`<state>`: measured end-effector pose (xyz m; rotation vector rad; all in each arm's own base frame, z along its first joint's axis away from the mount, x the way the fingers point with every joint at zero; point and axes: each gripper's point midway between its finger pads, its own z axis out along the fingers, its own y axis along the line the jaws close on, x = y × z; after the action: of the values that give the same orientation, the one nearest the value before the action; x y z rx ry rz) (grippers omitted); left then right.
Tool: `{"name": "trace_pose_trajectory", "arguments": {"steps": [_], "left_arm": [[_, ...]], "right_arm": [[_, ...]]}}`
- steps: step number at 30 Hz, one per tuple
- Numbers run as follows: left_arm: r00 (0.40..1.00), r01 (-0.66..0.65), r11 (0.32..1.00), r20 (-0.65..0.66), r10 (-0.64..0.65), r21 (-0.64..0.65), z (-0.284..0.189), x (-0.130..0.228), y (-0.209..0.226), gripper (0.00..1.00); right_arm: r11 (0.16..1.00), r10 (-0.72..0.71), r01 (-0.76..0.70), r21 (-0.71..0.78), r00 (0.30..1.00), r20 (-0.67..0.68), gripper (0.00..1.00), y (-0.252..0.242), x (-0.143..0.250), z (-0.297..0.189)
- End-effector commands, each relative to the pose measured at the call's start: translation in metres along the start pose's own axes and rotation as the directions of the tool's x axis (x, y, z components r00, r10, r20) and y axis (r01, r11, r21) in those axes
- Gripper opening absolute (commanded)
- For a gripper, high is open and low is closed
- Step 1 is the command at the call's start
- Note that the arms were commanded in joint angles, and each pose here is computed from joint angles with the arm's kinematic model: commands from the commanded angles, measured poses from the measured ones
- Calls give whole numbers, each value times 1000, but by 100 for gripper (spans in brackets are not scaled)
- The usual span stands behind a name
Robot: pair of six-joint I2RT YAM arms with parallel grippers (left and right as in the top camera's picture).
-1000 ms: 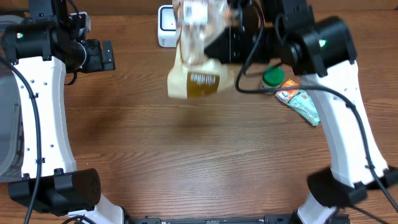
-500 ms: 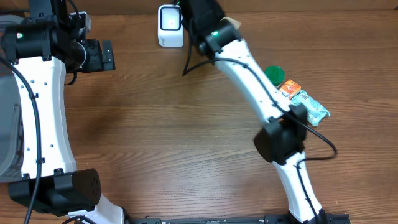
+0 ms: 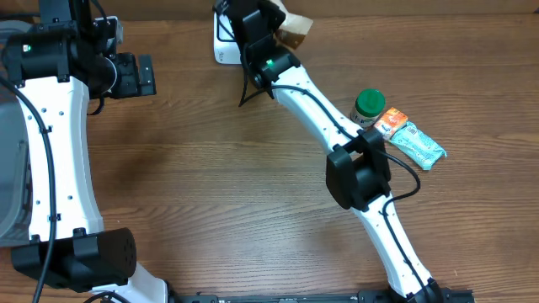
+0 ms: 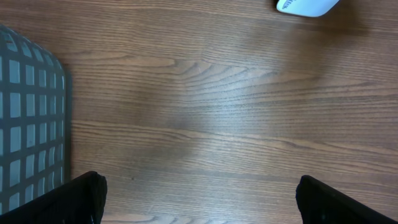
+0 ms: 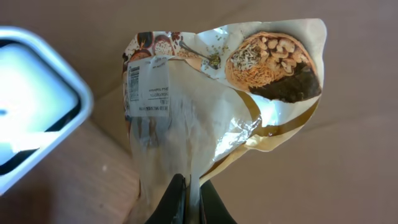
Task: Scan the item barcode
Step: 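Hold the Pantree bag's label in front of the scanner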
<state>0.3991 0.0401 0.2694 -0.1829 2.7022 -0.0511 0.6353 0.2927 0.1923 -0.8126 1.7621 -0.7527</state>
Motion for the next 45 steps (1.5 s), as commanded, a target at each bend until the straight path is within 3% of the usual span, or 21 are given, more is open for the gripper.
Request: {"name": "trace_pose_trajectory", "arguments": {"steps": [1,10,35,38,41,45], "left_arm": [[1000,-17,1000,-9,17,8,4,1,-2,100],[1000,-17,1000,-9,17,8,4,1,-2,100],[1000,-17,1000,-9,17,8,4,1,-2,100],[1000,-17,1000,-9,17,8,4,1,-2,100],[1000,-17,1000,-9,17,8,4,1,-2,100],[1000,-17,1000,-9,17,8,4,1,-2,100]], "right_arm": [[999,-34,34,14,999,23,4,12,-16,-12],[988,-9,15,153,999,-40,4,-5,-17,-26],[992,-84,91,88,994,-75,4,21,-11,-31],[994,-64,68,90,997,-39,4,20,-24,-40],[997,48,-49,58,999,24,4,9,-44,-55],[983,169,-161,-92,982,83,4,-13,-65,-87]]}}
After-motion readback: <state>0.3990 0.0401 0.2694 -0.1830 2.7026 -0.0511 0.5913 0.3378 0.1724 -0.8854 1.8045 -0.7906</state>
